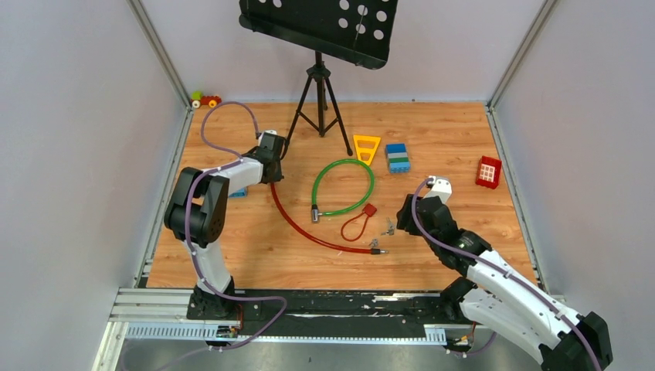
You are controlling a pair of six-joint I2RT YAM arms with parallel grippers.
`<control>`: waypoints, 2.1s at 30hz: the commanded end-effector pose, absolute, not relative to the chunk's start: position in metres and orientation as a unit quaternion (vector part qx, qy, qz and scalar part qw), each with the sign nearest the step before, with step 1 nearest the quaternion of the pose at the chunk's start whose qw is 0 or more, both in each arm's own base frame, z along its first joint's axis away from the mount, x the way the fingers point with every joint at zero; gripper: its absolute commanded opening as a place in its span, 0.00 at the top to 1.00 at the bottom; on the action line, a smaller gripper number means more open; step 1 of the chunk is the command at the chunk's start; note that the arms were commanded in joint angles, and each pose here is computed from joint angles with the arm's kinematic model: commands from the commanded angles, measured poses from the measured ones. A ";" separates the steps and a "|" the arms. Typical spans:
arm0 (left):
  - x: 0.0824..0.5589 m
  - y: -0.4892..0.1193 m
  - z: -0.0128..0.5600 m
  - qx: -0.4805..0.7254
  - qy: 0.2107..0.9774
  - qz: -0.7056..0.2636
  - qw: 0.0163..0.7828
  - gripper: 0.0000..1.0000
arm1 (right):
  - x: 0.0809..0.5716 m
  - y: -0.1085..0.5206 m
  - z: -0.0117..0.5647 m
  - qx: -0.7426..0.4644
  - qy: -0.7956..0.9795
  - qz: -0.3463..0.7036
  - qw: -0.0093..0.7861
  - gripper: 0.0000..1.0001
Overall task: Lock with the key
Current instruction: Pick up the lock from the center of the board.
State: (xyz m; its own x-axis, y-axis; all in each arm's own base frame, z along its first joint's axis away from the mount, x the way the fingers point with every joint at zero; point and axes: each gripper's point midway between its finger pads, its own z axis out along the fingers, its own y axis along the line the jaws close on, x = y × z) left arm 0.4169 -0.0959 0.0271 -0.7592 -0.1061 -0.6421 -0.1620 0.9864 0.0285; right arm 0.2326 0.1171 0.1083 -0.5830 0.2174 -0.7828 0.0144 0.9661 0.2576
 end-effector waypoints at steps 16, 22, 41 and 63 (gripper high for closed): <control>0.327 -0.094 0.041 -0.142 0.939 -0.028 0.312 1.00 | 0.175 0.267 0.215 -0.374 0.678 0.381 0.505 0.38; 0.302 -0.115 0.070 -0.140 0.932 -0.075 0.326 1.00 | 0.174 0.334 0.195 -0.393 0.678 0.412 0.464 0.34; 0.286 -0.130 0.136 -0.144 0.909 -0.141 0.365 1.00 | 0.183 0.469 0.083 -0.310 0.776 0.414 0.360 0.36; 0.277 -0.087 0.161 -0.158 0.896 -0.057 0.412 0.33 | 0.164 0.430 0.013 -0.426 0.827 0.186 0.317 0.53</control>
State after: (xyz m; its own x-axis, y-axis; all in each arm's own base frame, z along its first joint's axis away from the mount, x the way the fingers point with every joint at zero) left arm 0.2735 -0.1064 0.1287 -0.6923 -0.3292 -0.6422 -0.2011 0.9426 -0.2664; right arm 0.1707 0.4456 0.0278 -0.4926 -0.4516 -0.7439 -0.8165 0.5356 0.2155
